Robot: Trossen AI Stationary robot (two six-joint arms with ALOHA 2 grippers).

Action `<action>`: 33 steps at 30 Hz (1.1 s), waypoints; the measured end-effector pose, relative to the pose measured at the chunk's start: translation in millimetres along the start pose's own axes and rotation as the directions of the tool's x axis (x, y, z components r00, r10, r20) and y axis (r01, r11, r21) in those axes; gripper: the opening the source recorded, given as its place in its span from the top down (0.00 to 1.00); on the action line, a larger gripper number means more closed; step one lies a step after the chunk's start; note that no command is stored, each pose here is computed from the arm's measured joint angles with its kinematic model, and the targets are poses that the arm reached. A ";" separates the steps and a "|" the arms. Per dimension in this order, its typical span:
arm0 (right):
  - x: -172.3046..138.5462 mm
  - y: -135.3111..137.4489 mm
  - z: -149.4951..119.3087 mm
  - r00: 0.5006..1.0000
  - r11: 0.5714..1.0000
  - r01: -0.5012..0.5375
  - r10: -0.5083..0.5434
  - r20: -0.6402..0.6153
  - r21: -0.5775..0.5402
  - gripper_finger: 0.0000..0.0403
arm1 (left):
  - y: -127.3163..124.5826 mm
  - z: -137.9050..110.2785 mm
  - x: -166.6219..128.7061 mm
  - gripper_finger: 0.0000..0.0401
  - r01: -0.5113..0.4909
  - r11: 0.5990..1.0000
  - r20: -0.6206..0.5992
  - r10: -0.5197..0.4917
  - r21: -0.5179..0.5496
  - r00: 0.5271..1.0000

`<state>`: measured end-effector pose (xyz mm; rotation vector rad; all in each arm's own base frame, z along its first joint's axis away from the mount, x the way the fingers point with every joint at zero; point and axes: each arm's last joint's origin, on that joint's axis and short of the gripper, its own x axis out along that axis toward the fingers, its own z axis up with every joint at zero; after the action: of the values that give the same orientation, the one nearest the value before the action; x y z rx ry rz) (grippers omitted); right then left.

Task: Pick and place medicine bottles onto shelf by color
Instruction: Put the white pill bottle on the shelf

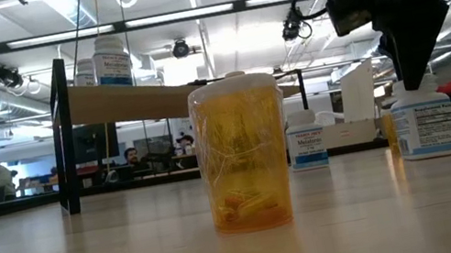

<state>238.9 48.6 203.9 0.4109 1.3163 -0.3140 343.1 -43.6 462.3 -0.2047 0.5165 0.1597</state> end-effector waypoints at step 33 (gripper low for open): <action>10.2 -6.7 -7.5 0.998 0.998 0.056 -0.056 -0.014 -0.016 0.36 | -3.4 -0.9 -0.8 0.42 0.006 0.998 0.001 -0.006 -0.069 1.000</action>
<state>231.7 46.2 191.7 0.3644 1.3447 -0.3480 342.7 -47.2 462.4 -0.2737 0.5103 0.1721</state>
